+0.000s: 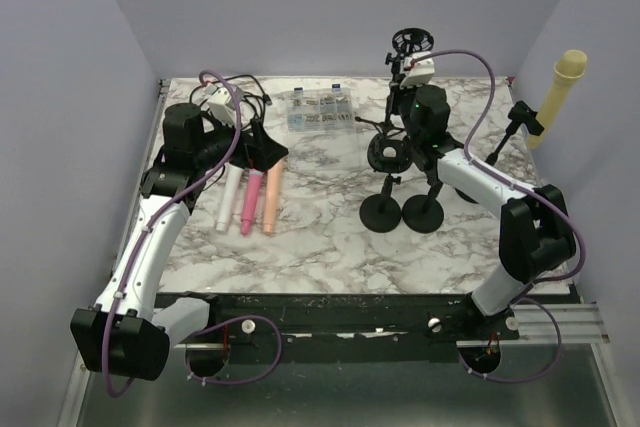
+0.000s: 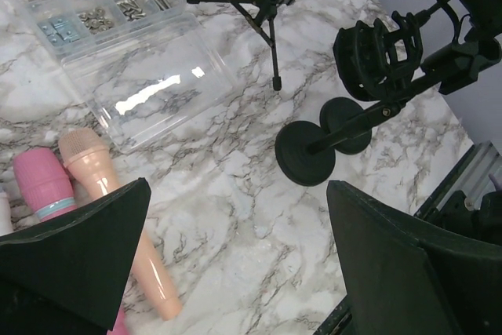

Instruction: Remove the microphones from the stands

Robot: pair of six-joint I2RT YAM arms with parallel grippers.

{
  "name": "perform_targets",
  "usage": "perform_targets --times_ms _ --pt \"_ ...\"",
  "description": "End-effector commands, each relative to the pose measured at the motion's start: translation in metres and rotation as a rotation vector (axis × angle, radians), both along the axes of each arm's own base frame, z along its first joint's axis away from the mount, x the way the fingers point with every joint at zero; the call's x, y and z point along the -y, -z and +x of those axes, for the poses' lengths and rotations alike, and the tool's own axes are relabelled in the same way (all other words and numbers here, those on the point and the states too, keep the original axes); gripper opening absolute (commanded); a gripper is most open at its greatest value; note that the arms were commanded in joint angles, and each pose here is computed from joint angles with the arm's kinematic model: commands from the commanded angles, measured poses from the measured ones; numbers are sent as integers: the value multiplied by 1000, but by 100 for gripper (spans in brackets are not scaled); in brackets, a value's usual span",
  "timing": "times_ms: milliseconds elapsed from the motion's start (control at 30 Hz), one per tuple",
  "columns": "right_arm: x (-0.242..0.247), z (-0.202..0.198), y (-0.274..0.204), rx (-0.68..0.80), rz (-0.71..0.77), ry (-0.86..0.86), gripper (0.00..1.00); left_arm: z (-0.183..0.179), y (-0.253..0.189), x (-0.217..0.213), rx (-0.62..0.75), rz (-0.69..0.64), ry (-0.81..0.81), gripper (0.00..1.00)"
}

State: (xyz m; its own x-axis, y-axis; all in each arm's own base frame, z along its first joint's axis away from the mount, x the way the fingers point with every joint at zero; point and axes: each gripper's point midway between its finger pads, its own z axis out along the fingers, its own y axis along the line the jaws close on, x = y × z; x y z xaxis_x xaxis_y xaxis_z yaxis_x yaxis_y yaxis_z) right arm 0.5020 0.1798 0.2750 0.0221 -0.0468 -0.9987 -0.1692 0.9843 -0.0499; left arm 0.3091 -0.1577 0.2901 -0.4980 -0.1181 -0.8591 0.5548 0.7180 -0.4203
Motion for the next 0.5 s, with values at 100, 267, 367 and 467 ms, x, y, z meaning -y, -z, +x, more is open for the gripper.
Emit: perform_targets --times_ms 100,267,367,467 --pt "14 -14 -88 226 62 -60 1 0 -8 8 32 -62 51 98" --pt "-28 -29 -100 238 23 -317 1 14 -4 -1 6 -78 -61 99" --pt "-50 -36 -105 240 58 -445 1 19 -5 -11 17 -69 -135 99" --pt "-77 -51 -106 213 90 -610 1 21 -4 -21 17 -50 -197 98"
